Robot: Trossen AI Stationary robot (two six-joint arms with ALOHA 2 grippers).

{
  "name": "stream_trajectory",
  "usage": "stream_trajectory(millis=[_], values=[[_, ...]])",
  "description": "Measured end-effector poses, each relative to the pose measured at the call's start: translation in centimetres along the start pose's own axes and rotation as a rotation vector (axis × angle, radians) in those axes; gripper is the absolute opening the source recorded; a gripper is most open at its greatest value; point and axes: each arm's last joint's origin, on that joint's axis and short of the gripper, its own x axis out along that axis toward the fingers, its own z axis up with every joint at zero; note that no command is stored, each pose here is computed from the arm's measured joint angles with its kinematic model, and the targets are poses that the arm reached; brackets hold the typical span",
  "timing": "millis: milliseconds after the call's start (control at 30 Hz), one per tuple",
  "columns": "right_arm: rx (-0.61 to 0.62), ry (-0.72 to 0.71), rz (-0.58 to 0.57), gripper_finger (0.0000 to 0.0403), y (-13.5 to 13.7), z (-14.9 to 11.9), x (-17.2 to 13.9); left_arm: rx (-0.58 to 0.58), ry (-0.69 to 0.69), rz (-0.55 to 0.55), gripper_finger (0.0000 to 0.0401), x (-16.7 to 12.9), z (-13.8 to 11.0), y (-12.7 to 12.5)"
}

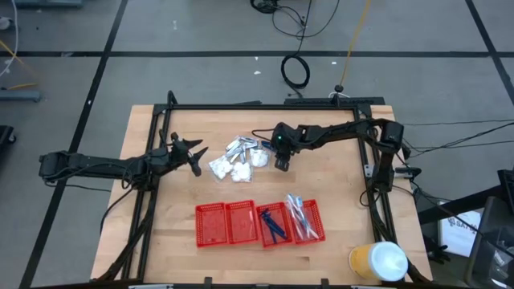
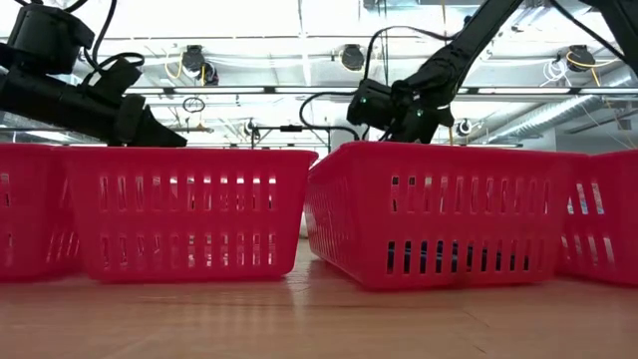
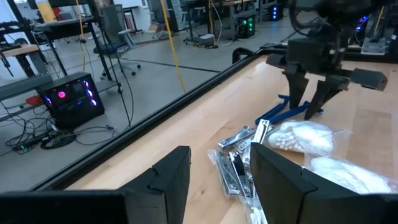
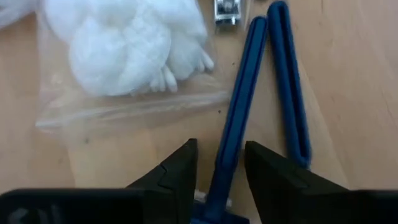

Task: Pick & Place Travel size toiletries
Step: Put the blue razor into the middle right red bin

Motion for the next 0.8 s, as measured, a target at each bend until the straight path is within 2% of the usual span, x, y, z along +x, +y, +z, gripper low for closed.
stream_trajectory(millis=[300, 533, 800], values=[[-0.014, 0.021, 0.002, 0.0079, -0.03, -0.30, 0.94, -0.004, 0.001, -0.001, 0.0166, 0.00, -0.01, 0.00], [-0.031, 0.022, 0.001, 0.0027, -0.02, -0.33, 0.84, -0.004, 0.001, -0.001, 0.0166, 0.00, -0.01, 0.00], [-0.033, 0.020, 0.001, 0.0027, -0.03, -0.34, 0.89, -0.003, 0.001, -0.001, 0.0166, 0.00, -0.01, 0.00]])
